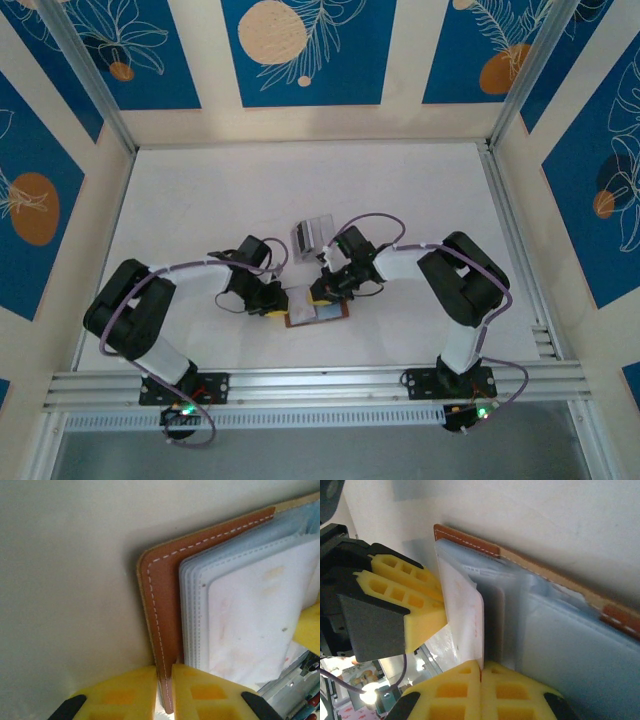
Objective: Put the credit cards into the card holder
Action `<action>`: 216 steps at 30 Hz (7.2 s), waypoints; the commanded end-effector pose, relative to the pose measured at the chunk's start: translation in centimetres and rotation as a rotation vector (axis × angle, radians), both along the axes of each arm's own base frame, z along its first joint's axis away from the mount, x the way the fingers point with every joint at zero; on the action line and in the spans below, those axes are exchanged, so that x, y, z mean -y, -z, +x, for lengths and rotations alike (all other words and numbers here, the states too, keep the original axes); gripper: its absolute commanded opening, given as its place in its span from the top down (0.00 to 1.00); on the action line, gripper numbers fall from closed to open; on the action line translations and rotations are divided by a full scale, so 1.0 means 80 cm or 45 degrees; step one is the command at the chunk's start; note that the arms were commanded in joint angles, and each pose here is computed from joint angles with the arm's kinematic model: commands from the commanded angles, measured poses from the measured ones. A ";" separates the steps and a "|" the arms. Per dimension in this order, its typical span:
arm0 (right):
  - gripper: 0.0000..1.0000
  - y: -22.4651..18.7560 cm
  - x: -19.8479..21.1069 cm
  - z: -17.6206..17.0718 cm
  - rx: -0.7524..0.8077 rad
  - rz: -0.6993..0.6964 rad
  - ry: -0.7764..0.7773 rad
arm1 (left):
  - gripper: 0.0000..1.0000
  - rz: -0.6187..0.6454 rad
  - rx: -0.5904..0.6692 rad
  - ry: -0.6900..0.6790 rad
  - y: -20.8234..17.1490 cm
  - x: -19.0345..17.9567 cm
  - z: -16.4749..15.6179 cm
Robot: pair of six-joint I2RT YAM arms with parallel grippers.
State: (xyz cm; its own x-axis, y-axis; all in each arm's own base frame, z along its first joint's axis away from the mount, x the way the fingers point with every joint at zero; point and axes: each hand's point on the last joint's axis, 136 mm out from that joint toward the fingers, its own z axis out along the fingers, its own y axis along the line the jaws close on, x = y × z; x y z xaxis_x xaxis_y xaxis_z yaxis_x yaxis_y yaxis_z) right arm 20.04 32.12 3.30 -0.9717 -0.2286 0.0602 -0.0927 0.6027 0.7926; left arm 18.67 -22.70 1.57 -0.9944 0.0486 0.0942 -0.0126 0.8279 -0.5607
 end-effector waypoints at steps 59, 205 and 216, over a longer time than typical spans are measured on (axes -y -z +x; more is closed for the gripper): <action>0.42 -0.055 0.099 0.018 0.352 -0.764 0.065 | 0.81 -0.066 0.027 0.050 0.009 0.014 -0.005; 0.80 -0.017 0.030 -0.023 0.117 -0.498 -0.116 | 0.74 0.037 0.086 0.092 -0.005 0.053 0.055; 0.56 -0.051 0.070 0.001 0.131 -0.403 -0.018 | 0.76 0.086 0.054 0.107 0.019 0.040 0.041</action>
State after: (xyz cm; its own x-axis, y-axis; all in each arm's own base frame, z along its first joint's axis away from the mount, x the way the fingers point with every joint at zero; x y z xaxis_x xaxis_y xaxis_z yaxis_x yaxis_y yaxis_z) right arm 21.14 27.91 8.36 -0.9744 -0.2222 -0.0347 -0.2050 0.8140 0.5435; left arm 24.21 -27.40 3.02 -0.9943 0.1051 -0.0155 0.0954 0.8184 -0.5667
